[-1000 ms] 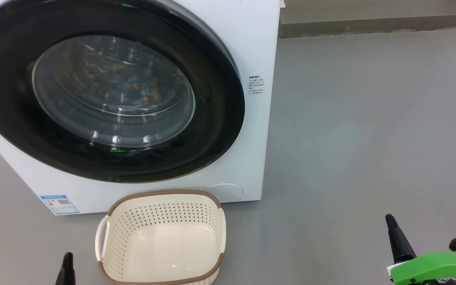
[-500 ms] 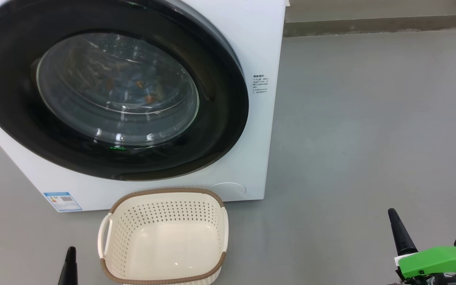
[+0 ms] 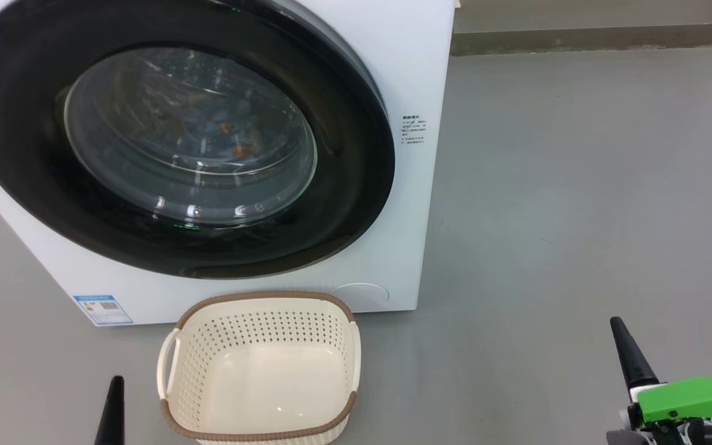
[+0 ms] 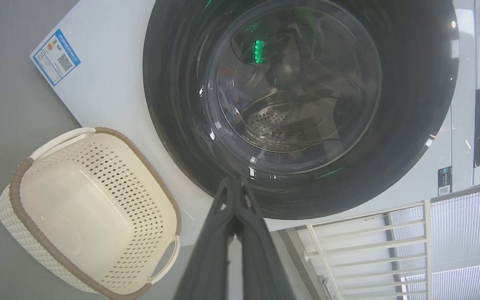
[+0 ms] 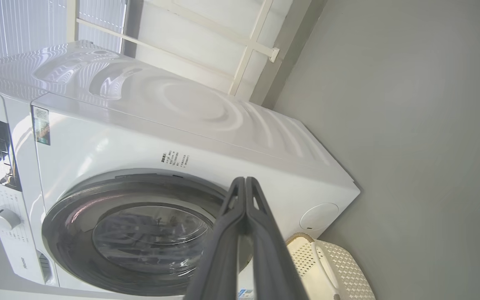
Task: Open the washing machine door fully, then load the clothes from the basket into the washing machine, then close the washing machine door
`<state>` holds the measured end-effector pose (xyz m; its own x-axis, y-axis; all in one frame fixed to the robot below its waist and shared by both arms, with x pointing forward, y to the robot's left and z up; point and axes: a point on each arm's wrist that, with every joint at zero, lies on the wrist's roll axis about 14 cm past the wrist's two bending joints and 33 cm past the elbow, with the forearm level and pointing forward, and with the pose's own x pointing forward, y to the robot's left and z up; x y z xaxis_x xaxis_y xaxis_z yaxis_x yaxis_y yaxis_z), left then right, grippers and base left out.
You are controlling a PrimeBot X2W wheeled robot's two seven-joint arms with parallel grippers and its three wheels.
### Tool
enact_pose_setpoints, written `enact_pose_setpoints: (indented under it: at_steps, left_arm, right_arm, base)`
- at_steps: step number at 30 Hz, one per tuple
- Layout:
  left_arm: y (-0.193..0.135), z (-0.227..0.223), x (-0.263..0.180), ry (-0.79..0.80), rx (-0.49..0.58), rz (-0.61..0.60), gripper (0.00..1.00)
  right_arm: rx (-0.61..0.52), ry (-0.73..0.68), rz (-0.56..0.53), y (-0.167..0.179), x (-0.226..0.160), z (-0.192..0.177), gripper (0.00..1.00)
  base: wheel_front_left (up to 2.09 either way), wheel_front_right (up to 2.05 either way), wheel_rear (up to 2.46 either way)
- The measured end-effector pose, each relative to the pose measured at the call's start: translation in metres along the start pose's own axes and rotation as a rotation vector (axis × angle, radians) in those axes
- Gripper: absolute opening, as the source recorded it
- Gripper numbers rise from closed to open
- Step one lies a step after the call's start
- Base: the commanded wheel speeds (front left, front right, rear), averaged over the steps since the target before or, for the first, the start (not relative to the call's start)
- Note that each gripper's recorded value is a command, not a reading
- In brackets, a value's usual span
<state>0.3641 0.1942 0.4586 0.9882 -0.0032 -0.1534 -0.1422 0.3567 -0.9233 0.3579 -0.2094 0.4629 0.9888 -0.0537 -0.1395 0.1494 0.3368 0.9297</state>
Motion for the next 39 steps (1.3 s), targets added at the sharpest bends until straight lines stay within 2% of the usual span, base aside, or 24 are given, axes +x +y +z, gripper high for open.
enact_pose_setpoints:
  at_steps: [31, 39]
  left_arm:
    - [-0.023, 0.004, 0.009, 0.008, -0.351, -0.075, 0.00]
    - [-0.023, 0.004, 0.009, 0.006, -0.363, -0.076, 0.00]
  right_arm:
    - [0.335, 0.017, 0.055, 0.017, 0.013, 0.002, 0.00]
    - [0.360, 0.017, 0.065, 0.021, 0.015, 0.003, 0.00]
  base:
    - [0.00, 0.00, 0.00]
    - [0.00, 0.00, 0.00]
